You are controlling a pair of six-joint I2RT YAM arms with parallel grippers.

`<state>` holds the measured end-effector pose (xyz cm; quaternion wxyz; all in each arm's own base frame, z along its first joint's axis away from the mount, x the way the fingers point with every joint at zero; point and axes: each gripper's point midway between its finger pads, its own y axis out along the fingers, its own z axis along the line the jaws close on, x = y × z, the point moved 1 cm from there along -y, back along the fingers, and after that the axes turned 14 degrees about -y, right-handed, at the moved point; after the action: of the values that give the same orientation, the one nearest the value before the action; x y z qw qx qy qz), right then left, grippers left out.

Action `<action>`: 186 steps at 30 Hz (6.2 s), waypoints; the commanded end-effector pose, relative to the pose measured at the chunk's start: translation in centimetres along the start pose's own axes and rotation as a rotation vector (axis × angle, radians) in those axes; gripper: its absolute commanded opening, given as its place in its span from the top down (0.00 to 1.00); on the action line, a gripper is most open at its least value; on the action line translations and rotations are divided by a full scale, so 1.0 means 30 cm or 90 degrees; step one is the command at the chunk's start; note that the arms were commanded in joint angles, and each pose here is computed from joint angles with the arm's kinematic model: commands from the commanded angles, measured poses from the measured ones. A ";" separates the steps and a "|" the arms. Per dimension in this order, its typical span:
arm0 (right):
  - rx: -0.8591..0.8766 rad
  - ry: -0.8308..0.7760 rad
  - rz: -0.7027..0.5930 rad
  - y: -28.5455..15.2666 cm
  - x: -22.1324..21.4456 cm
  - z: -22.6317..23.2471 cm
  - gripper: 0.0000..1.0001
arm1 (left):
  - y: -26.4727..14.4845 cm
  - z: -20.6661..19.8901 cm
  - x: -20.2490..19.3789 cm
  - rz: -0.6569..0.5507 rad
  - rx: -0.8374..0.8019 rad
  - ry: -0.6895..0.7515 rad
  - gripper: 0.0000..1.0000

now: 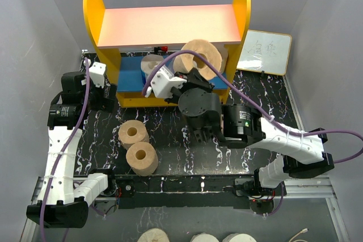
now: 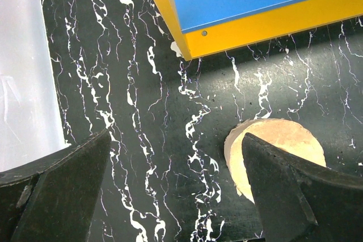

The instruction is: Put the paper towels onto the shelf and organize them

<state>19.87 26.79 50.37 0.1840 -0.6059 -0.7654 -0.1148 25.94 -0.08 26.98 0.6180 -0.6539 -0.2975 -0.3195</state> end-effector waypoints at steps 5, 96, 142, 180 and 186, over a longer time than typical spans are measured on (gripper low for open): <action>-0.100 0.052 -0.015 0.096 0.006 -0.283 1.00 | -0.020 -0.006 0.027 -0.016 -0.009 -0.016 0.01; -0.167 0.009 0.392 -0.119 -0.808 0.494 0.22 | 0.014 -0.008 -0.007 -0.013 -0.013 -0.027 0.01; -0.345 0.345 0.534 0.035 -1.249 -0.072 0.09 | 0.079 -0.001 -0.041 0.024 -0.012 -0.037 0.01; 0.032 0.074 0.487 -0.069 -1.046 0.345 0.15 | 0.089 0.070 -0.114 0.050 0.066 -0.020 0.01; 0.121 0.167 0.353 -0.130 -1.017 0.431 0.17 | 0.101 0.081 -0.136 0.058 0.076 -0.015 0.01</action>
<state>21.13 5.51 22.32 0.3595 -0.7783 -0.5145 0.0167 26.22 1.60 21.81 0.6568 -0.6439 -0.2892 -0.2654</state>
